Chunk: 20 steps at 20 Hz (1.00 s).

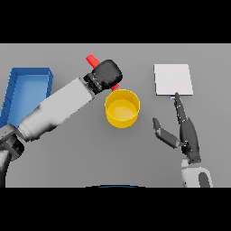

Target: Pick up the red beaker and tilt it to pour out 1 green nut into yellow bowl. Pick up the yellow bowl and place it on the metallic measuring scale.

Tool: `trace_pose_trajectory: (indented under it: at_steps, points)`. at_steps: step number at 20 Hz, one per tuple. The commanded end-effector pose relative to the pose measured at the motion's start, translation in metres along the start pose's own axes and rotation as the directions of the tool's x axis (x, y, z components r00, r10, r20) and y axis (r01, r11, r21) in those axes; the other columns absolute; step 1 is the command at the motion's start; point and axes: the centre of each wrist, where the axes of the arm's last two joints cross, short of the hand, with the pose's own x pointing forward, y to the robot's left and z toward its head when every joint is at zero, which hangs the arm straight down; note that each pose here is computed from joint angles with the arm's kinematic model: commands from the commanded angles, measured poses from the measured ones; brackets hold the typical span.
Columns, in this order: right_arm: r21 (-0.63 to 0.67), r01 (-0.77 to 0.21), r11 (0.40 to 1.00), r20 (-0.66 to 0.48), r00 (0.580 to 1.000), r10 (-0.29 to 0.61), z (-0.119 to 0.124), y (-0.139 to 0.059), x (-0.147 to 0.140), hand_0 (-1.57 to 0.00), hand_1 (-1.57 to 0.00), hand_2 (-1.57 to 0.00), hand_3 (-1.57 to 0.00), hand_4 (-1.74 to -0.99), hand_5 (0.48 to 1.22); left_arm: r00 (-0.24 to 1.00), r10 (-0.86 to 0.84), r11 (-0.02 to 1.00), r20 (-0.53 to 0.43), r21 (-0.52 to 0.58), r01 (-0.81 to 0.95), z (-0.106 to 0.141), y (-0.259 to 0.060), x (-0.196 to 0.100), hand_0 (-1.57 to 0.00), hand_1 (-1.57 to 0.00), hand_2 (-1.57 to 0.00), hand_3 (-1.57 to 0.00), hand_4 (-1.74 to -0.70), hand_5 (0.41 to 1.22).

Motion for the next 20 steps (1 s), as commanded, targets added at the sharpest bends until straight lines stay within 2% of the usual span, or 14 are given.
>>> trace_pose_trajectory:
  at_steps: [1,3,7,9,12,18,20]
  points:
    - [0.007,0.013,1.0,-0.006,1.0,-0.013,0.0,0.002,0.0,0.0,0.0,0.0,0.0,-1.193,0.648,0.999,-0.045,0.999,-0.001,-0.014,0.045,0.001,0.004,0.001,-1.57,-1.57,-1.57,-1.57,-1.72,1.219]
    - [0.005,-0.012,1.0,-0.006,1.0,0.012,0.0,0.003,-0.002,0.0,0.0,0.0,0.0,-1.188,0.647,0.992,-0.128,0.991,0.004,-0.034,0.128,-0.003,0.008,0.006,-1.57,-1.57,-1.57,-1.57,-1.73,1.22]
    - [-0.01,0.01,1.0,-0.015,1.0,-0.01,-0.002,0.003,-0.001,0.0,0.0,0.0,0.0,-1.179,0.627,0.958,-0.283,0.958,0.055,-0.042,0.285,-0.007,0.009,0.011,-1.57,-1.57,-1.57,-1.57,-1.74,1.221]
    - [-0.015,0.0,1.0,-0.018,1.0,0.0,-0.002,-0.002,-0.001,0.0,0.0,0.0,0.0,-1.167,0.626,0.922,-0.383,0.921,0.058,-0.048,0.386,-0.01,0.012,0.015,-1.57,-1.57,-1.57,-1.57,-1.73,1.221]
    - [-0.01,-0.009,1.0,-0.014,1.0,0.009,-0.001,0.0,-0.003,0.0,0.0,0.0,0.0,-1.162,0.627,0.872,-0.485,0.872,0.069,-0.045,0.488,-0.016,0.015,0.023,-1.57,-1.57,-1.57,-1.57,-1.73,1.221]
    - [-0.018,-0.043,0.999,-0.016,0.999,0.043,0.0,0.0,-0.005,0.0,0.0,0.0,0.0,-1.155,0.637,0.784,-0.613,0.785,0.101,-0.039,0.619,-0.019,0.028,0.033,-1.57,-1.57,-1.57,-1.57,-1.72,1.221]
    - [-0.021,-0.027,0.999,0.002,1.0,0.027,0.003,-0.002,-0.005,0.0,0.0,0.0,0.0,-1.151,0.634,0.755,-0.65,0.756,0.091,-0.027,0.654,-0.02,0.034,0.037,-1.57,-1.57,-1.57,-1.57,-1.72,1.221]
